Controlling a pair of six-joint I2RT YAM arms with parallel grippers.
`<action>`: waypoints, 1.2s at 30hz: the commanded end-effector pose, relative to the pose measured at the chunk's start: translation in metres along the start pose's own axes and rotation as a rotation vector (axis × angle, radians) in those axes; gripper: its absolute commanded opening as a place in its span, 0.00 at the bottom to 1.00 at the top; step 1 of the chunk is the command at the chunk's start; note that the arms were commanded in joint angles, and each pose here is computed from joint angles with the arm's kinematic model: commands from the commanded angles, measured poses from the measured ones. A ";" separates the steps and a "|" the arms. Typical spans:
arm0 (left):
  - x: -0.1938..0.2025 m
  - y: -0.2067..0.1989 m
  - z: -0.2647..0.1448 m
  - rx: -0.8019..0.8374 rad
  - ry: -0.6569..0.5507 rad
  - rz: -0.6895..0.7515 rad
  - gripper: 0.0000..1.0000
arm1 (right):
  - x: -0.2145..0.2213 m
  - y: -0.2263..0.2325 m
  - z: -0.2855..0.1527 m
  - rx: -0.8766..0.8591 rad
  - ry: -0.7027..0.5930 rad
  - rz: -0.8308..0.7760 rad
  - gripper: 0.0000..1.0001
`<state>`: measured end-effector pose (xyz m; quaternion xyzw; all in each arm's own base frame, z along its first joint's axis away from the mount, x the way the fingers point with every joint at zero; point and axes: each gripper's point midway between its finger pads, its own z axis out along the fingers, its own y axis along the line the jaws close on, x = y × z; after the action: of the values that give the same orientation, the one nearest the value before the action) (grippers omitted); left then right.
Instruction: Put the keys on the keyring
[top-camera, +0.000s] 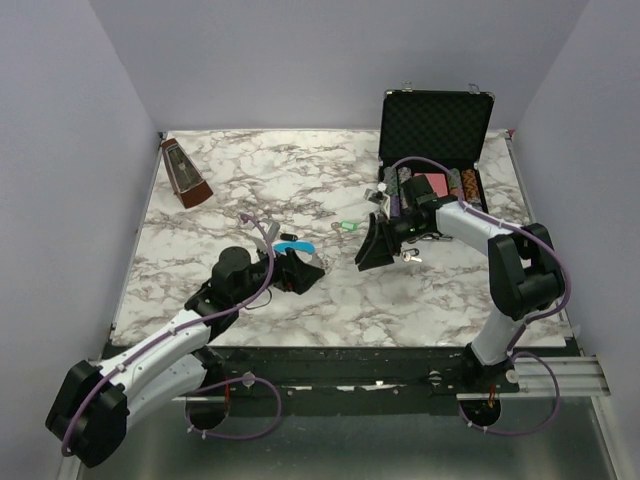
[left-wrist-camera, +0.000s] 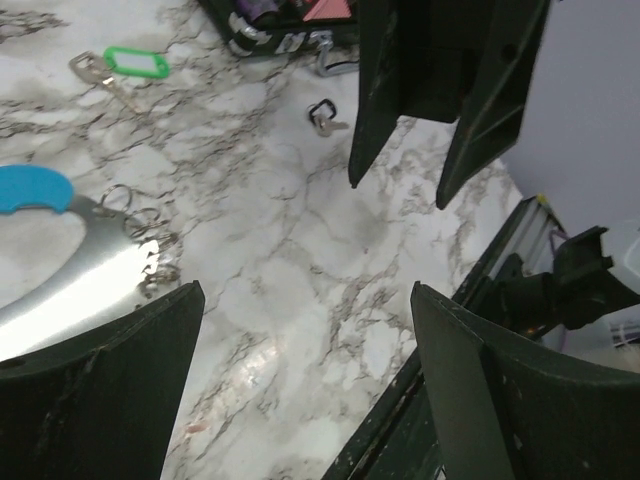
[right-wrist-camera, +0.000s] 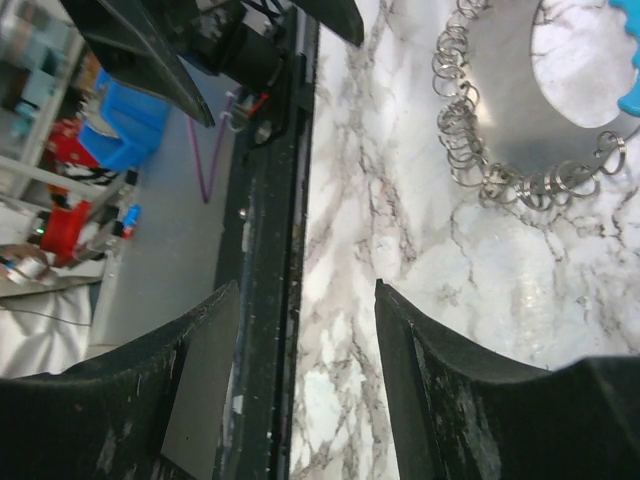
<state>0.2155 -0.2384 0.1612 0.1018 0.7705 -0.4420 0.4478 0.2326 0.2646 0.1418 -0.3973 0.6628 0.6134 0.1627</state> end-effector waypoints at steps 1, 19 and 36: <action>0.004 0.038 -0.008 -0.241 0.140 0.088 0.92 | 0.007 -0.016 0.000 0.118 0.092 -0.083 0.66; -0.008 0.056 0.042 -0.335 0.329 0.108 0.84 | 0.004 -0.022 -0.004 0.172 0.117 -0.112 0.68; 0.011 0.074 0.089 -0.287 0.679 0.154 0.67 | 0.005 -0.021 -0.007 0.176 0.155 -0.146 0.71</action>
<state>0.3098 -0.2737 0.1122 0.2187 0.9009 -0.2642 0.2660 0.2448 0.2589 0.1189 -0.4584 0.6983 0.5192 0.1809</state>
